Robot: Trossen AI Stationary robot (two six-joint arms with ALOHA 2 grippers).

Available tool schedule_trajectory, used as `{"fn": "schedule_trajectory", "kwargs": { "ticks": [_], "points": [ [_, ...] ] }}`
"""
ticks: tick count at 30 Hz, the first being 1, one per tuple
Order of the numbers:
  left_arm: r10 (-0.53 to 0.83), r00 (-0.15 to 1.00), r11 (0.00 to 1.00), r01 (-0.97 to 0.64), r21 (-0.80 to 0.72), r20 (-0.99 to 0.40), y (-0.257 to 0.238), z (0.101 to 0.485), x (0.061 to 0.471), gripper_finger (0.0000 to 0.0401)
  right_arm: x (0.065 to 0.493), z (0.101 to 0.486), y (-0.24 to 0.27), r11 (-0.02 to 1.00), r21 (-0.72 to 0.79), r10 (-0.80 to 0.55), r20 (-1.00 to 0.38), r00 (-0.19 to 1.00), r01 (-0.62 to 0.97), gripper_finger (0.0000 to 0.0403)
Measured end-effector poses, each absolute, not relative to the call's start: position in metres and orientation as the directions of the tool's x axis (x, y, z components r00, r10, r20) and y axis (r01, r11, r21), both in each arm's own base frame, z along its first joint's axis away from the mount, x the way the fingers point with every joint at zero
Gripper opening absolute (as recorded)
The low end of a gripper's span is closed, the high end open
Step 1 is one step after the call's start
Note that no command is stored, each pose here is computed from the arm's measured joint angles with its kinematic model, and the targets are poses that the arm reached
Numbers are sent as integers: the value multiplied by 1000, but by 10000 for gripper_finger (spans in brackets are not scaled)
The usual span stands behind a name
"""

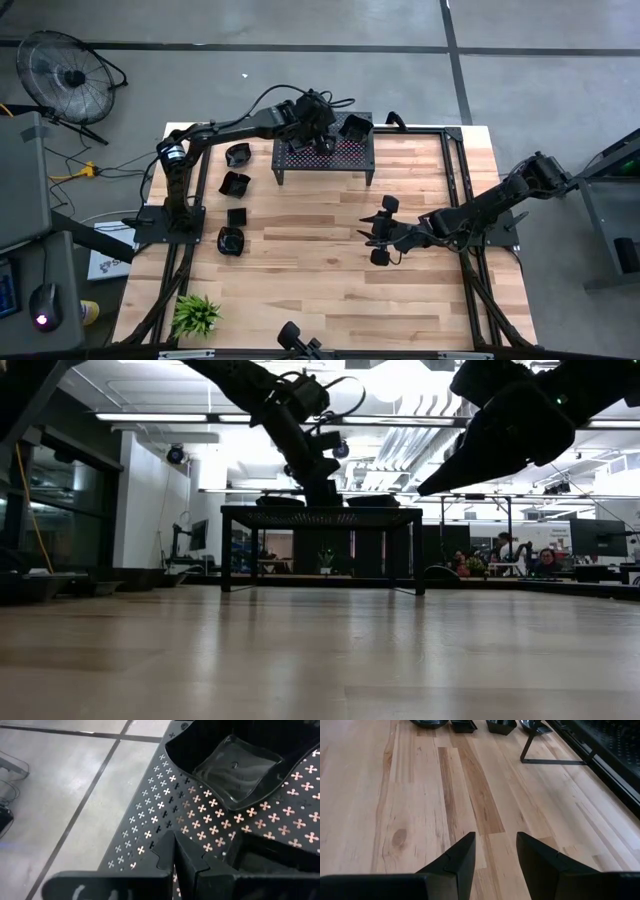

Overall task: Pick & Place Mini shaped plates
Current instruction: Adjust the black stacked square plate

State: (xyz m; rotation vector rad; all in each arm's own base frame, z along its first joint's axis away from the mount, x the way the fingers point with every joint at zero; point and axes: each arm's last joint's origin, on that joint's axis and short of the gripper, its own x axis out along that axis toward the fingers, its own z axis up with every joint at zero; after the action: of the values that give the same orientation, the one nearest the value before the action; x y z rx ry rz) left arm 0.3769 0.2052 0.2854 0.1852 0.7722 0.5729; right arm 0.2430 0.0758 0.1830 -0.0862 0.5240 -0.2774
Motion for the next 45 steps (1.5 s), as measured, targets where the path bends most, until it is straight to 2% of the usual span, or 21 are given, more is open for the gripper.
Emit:
{"fn": "schedule_trajectory", "kwargs": {
  "ticks": [22, 34, 37, 41, 45],
  "points": [
    [538, 586, 842, -402, 358, -606, 205, 286, 377, 0, 243, 183, 76, 958, -153, -286, -482, 828, 241, 138],
    [519, 610, 854, -363, 371, -598, 188, 310, 367, 0, 243, 183, 76, 959, -152, -284, -483, 828, 240, 138],
    [491, 601, 871, -313, 380, -631, 179, 314, 362, 0, 243, 183, 76, 959, -152, -284, -483, 828, 240, 138],
    [434, 570, 892, -164, 420, -698, 163, 314, 356, 0, 243, 183, 76, 959, -152, -283, -483, 828, 240, 138],
    [409, 556, 870, 3, 494, -723, 149, 315, 356, 0, 243, 183, 76, 959, -153, -283, -483, 828, 239, 138]
  ]
}}
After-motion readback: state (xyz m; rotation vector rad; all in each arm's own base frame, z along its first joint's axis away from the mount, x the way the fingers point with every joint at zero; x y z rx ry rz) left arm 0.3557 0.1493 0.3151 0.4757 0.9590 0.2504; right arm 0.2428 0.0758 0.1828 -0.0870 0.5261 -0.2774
